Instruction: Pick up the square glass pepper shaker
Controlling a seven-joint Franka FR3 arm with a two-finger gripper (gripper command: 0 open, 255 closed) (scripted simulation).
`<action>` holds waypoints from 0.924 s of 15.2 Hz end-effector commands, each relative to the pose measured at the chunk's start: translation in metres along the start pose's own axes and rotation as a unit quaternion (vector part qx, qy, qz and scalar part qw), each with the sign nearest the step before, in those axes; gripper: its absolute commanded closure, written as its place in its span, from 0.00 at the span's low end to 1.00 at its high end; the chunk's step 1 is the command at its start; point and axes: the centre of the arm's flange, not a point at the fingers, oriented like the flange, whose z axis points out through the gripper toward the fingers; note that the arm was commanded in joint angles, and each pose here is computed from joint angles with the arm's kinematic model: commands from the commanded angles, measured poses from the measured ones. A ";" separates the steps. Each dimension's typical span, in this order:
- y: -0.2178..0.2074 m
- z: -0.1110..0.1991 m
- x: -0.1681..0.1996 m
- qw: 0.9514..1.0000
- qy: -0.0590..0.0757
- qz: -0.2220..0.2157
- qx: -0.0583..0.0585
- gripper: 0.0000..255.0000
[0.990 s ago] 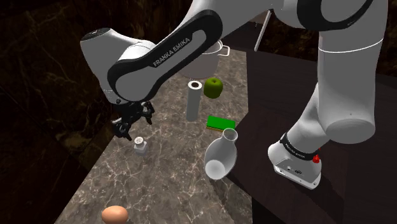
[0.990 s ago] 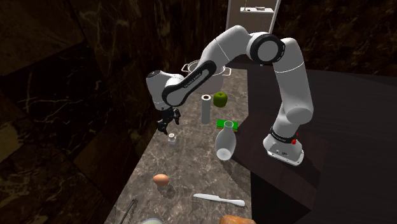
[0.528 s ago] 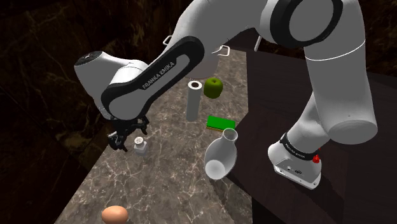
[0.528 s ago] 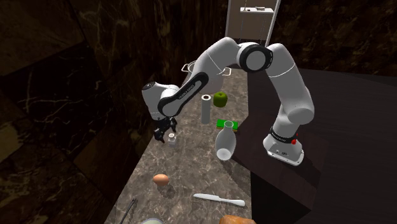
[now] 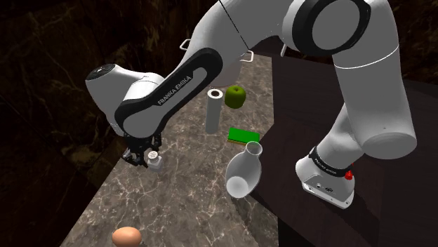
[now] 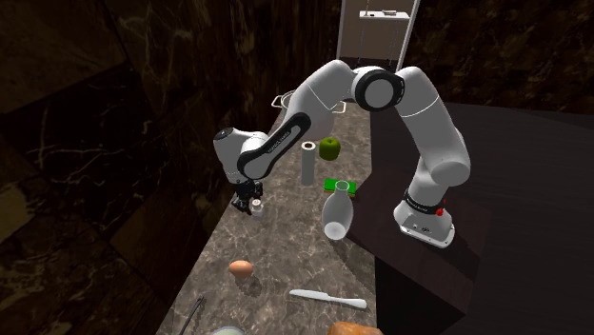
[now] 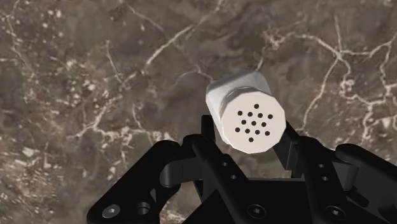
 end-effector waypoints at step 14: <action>0.003 -0.041 -0.008 1.000 -0.001 0.000 0.000 1.00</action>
